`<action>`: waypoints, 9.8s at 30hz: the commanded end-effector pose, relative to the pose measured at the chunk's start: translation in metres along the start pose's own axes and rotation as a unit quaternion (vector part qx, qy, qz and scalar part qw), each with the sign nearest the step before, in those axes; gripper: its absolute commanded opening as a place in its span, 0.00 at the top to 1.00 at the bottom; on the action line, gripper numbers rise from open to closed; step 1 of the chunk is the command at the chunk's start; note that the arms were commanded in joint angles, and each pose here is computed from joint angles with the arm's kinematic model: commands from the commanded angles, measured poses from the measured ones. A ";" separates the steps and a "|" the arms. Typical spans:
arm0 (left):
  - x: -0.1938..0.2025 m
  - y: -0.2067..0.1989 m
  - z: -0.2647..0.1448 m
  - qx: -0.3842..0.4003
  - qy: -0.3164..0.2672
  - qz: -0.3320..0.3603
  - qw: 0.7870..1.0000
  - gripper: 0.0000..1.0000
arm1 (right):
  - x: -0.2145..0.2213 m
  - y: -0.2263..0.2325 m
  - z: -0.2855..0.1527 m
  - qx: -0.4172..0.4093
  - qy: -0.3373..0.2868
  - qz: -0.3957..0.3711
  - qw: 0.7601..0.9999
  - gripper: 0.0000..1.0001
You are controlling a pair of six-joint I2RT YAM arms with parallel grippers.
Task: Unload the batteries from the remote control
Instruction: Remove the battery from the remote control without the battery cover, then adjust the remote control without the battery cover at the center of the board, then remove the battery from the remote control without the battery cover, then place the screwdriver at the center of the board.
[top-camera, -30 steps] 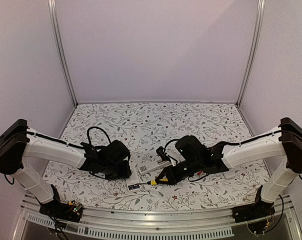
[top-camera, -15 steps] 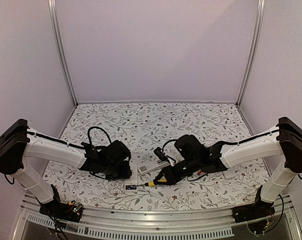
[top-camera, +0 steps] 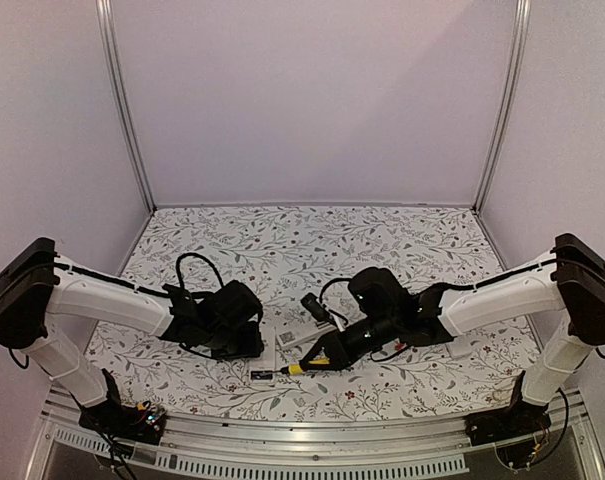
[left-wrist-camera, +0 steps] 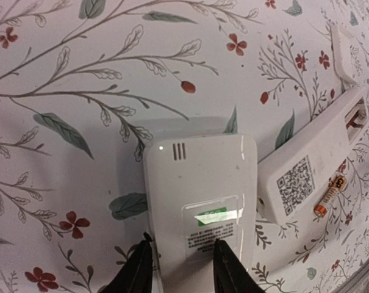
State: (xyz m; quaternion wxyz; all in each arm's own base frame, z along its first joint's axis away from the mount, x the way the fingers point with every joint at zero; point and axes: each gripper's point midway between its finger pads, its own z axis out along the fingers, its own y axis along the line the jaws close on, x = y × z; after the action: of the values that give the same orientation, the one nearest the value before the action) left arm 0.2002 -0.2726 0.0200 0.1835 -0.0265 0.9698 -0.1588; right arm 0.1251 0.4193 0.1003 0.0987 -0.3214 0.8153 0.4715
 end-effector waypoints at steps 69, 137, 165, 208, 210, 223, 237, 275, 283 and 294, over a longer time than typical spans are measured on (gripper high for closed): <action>0.023 0.017 0.003 -0.048 0.034 0.043 0.997 0.68 | -0.012 -0.018 0.026 -0.013 0.084 -0.026 0.996 1.00; -0.024 -0.004 -0.007 0.118 0.001 0.012 0.993 0.26 | -0.027 -0.047 -0.022 0.107 -0.019 -0.002 0.994 1.00; -0.038 -0.074 0.009 0.208 0.005 0.154 0.966 0.34 | -0.024 -0.037 -0.029 0.097 -0.020 -0.012 0.995 1.00; 0.024 0.029 -0.035 0.143 0.057 -0.054 0.987 0.51 | -0.020 -0.025 0.031 0.050 0.066 -0.004 0.997 1.00; 0.025 0.030 -0.033 0.142 0.058 -0.055 0.987 0.52 | -0.020 -0.026 0.033 0.050 0.066 0.000 0.997 1.00; 0.032 0.030 -0.025 0.148 0.073 -0.056 0.985 0.63 | -0.015 -0.027 0.049 0.022 0.083 0.026 0.996 1.00; 0.030 0.030 -0.024 0.148 0.068 -0.061 0.985 0.71 | -0.013 -0.029 0.050 0.001 0.082 0.045 0.996 1.00; -0.216 0.063 -0.114 0.056 -0.180 0.093 0.978 0.13 | -0.101 -0.150 -0.175 0.321 -0.212 0.057 0.921 1.00; -0.252 0.127 -0.163 0.003 -0.281 0.037 0.959 0.11 | -0.130 -0.199 -0.191 0.408 -0.236 0.051 0.881 1.00; -0.251 0.132 -0.166 -0.012 -0.280 0.049 0.959 0.10 | -0.145 -0.228 -0.177 0.422 -0.260 0.040 0.868 1.00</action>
State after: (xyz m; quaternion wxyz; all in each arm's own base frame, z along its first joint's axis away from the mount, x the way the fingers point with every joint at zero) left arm 0.3744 -0.0701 0.2205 0.4643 -0.0309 0.8767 -0.1223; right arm 0.3864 0.2512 0.0935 0.3750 -0.0885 0.9103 0.1513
